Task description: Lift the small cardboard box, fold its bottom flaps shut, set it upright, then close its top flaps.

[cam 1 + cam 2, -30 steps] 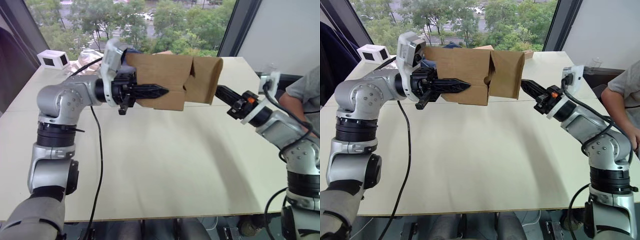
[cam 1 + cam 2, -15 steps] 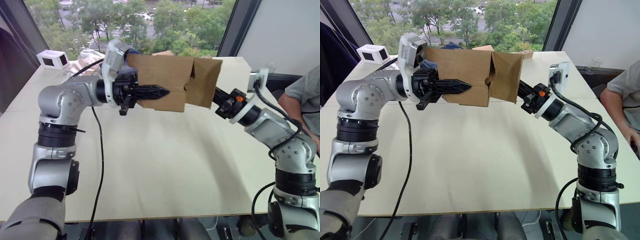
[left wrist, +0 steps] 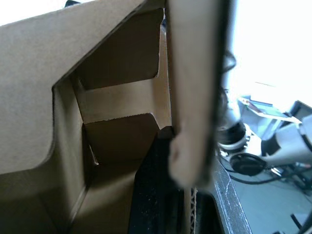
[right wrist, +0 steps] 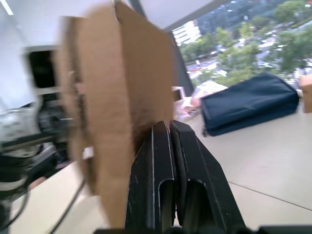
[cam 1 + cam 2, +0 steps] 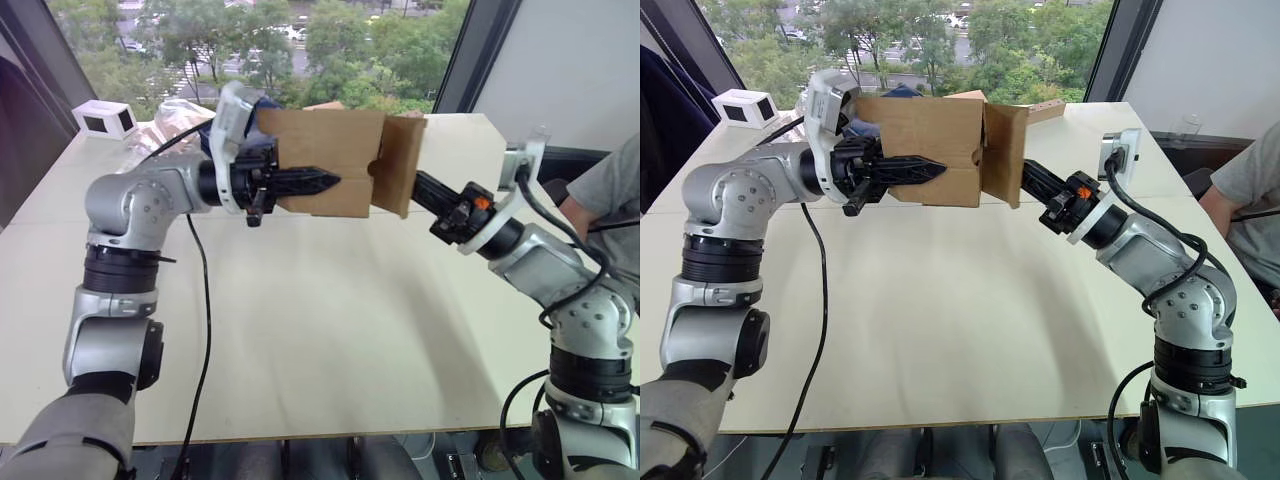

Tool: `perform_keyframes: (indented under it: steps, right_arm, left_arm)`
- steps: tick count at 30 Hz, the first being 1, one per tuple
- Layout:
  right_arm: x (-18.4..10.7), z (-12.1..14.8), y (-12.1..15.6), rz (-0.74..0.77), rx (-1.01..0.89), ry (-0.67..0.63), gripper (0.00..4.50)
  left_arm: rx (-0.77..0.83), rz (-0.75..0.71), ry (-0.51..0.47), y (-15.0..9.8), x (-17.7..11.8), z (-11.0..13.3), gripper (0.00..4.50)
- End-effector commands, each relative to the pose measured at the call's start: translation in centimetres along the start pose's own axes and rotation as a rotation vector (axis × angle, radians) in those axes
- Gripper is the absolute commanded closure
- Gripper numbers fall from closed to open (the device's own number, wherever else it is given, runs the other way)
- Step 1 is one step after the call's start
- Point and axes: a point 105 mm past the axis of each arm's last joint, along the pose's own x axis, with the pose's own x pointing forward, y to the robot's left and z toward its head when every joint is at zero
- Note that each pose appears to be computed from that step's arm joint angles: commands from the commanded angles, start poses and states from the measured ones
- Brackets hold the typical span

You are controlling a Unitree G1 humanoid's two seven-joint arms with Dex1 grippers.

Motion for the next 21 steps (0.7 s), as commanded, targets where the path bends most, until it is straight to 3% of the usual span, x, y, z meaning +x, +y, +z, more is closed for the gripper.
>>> perform_keyframes:
  steps: [1,12,15,18,21]
  right_arm:
    - [0.0,0.8,1.9,0.06,-0.009,-0.04,4.44]
    - [-0.1,1.6,2.3,0.084,0.111,-0.152,4.44]
    - [-0.5,1.7,1.8,0.079,0.171,-0.195,3.72]
    - [-0.7,1.8,1.5,0.08,0.212,-0.228,2.49]
    - [-0.9,2.0,1.1,0.072,0.253,-0.269,2.49]
  left_arm:
    - [0.055,-0.013,-0.022,-0.5,0.0,1.4,4.5]
    - [0.033,-0.023,-0.052,-0.5,-0.2,2.0,4.5]
    - [0.021,-0.029,-0.066,-0.5,-0.4,2.2,4.5]
    - [0.015,-0.038,-0.067,-0.7,-0.5,2.2,4.5]
    - [0.002,-0.045,-0.068,-0.9,-0.6,2.1,4.5]
